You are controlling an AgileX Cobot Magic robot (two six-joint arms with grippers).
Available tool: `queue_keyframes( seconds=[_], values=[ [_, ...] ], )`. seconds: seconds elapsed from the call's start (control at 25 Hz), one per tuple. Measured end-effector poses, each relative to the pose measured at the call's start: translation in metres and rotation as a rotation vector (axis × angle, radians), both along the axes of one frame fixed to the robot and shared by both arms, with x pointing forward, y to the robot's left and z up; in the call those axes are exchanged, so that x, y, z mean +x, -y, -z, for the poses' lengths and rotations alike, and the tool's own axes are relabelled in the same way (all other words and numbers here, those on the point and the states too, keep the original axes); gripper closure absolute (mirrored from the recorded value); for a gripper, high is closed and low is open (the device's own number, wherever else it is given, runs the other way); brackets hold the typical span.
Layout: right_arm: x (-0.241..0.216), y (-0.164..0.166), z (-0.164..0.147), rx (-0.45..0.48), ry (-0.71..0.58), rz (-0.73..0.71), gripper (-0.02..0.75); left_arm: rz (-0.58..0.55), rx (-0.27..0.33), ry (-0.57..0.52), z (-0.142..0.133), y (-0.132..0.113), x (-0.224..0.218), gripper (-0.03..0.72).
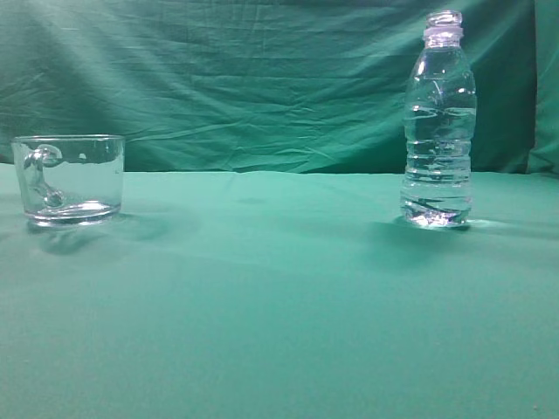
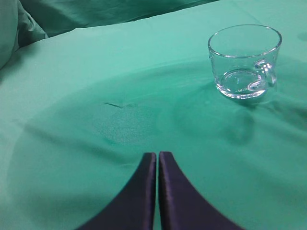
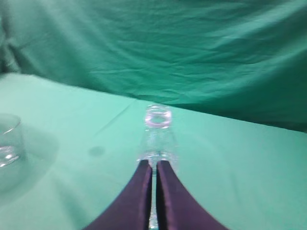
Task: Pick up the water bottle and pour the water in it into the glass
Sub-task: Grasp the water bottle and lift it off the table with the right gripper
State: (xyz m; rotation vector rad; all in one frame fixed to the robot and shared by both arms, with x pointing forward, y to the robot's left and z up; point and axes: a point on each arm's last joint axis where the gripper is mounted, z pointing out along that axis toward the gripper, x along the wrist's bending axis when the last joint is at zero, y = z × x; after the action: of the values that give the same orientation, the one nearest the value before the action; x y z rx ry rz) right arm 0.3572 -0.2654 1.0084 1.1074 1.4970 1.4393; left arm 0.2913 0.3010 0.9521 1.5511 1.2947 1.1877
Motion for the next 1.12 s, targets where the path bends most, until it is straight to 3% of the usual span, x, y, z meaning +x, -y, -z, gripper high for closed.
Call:
queue_keyframes(
  seconds=[0.2,0.24,0.28,0.44,0.6,0.68,0.84,1.12],
  values=[
    [0.025,-0.016,0.005,-0.077,-0.063,-0.166,0.738,0.000,0.000,0.000,0.000,0.000,0.000,0.688],
    [0.031,-0.017,0.007,-0.077,-0.086,-0.171,0.691,0.000,0.000,0.000,0.000,0.000,0.000,0.688],
    [0.036,-0.018,0.008,-0.077,-0.104,-0.179,0.691,0.000,0.000,0.000,0.000,0.000,0.000,0.688],
    [0.054,-0.024,0.012,-0.058,-0.139,-0.221,0.468,0.000,0.000,0.000,0.000,0.000,0.000,0.688],
    [0.071,-0.028,0.019,-0.034,-0.183,-0.252,0.167,0.000,0.000,0.000,0.000,0.000,0.000,0.688],
    [0.080,-0.029,0.026,-0.021,-0.217,-0.250,0.087,0.000,0.000,0.000,0.000,0.000,0.000,0.688],
    [0.100,-0.030,0.036,0.032,-0.268,-0.221,0.095,0.000,0.000,0.000,0.000,0.000,0.000,0.688],
    [0.136,-0.035,0.058,0.027,-0.288,-0.242,0.095,0.000,0.000,0.000,0.000,0.000,0.000,0.688]
  ],
)
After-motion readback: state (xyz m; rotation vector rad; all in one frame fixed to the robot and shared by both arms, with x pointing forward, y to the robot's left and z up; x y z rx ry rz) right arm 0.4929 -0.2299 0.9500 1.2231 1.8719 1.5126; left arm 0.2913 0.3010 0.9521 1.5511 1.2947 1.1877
